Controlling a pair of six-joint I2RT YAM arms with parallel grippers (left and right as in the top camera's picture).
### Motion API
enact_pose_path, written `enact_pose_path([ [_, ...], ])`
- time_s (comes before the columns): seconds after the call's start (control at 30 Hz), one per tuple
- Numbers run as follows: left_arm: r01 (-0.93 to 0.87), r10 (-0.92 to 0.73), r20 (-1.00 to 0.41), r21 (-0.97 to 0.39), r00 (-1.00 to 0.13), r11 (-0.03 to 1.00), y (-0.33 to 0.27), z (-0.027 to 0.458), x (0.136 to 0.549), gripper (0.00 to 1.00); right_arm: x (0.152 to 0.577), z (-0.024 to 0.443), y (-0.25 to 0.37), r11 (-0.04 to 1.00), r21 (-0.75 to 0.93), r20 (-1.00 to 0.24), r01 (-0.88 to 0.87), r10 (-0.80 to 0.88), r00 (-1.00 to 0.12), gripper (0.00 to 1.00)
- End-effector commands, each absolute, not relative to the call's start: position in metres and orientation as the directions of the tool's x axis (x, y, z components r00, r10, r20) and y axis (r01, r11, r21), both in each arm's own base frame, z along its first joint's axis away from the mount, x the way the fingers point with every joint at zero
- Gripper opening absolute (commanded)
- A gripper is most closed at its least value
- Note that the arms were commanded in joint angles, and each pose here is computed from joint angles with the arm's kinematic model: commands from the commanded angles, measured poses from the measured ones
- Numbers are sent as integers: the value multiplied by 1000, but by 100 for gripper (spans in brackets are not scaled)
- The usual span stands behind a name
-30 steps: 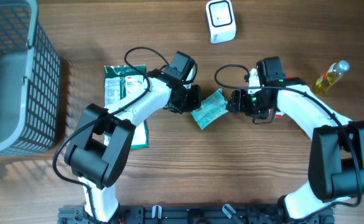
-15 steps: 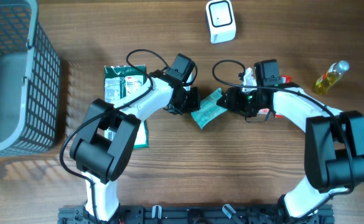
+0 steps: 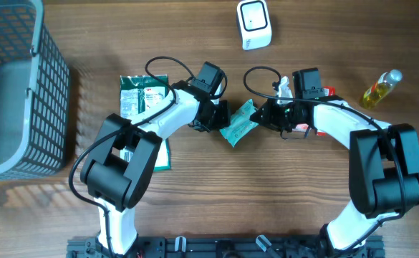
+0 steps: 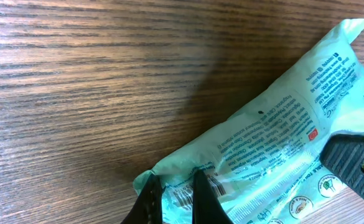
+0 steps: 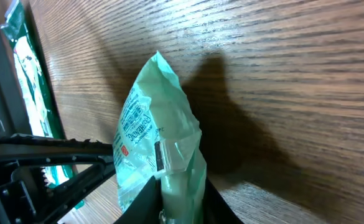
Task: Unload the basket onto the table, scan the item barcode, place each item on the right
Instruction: 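Return the right gripper to the pouch and grasp its edge, then lift the light green pouch up toward the scanner with the right gripper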
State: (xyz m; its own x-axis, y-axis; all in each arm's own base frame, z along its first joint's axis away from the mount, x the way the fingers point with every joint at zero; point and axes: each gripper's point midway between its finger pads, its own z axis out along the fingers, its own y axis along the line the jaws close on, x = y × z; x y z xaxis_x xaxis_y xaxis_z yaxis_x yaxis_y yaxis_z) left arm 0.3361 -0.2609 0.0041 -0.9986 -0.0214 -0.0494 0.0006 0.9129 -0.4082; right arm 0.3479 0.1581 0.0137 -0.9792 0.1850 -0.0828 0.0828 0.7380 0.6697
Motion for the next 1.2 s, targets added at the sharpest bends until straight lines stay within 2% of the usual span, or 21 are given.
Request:
enact_pose_path([
  [0.0,-1,-14,-35,-351,-999,937,-250,-13,332,4,341,8,163,722,687,-54,84,165,-985,11],
  [0.07,-4,-51,-139,-321,-989,947,-239,14,355,4,341,8,163,722,687,-56,82,165,-985,7],
  [0.1,-12,-88,-236,-308,-968,951,-228,44,375,4,342,7,162,728,680,-59,84,168,-984,7],
  [0.23,-98,-192,-410,-240,-891,966,-177,96,406,4,344,3,156,754,650,-68,96,184,-981,9],
  [0.33,-187,-263,-452,-206,-852,960,-137,105,421,6,342,5,159,741,665,-63,88,174,-983,4],
  [0.4,-237,-304,-445,-201,-842,950,-115,104,425,14,342,20,170,691,721,-138,-50,73,-988,4],
  [0.5,-326,-376,-425,-187,-823,927,-76,101,428,27,337,87,175,441,857,-292,-266,-10,-956,4],
  [0.57,-364,-405,-411,-178,-817,914,-59,99,426,27,324,111,169,355,870,-354,-342,-33,-935,4],
  [0.67,-379,-410,-407,-158,-816,912,-40,97,426,25,298,124,164,320,844,-422,-429,-96,-901,4],
  [0.7,-350,-380,-413,-148,-828,925,-35,98,427,31,287,128,164,311,832,-443,-459,-125,-888,4],
  [0.77,-239,-283,-413,-156,-866,958,-38,98,428,51,276,133,164,300,823,-458,-482,-150,-876,4],
  [0.87,-222,-265,-414,-151,-871,963,-33,98,429,100,274,138,164,296,812,-478,-503,-157,-864,4],
  [1.07,-221,-265,-414,-151,-871,963,-34,98,429,100,276,138,164,299,806,-486,-510,-158,-860,4],
  [1.17,-221,-265,-414,-151,-871,963,-34,98,429,100,296,138,155,466,788,-374,-403,-158,-914,4],
])
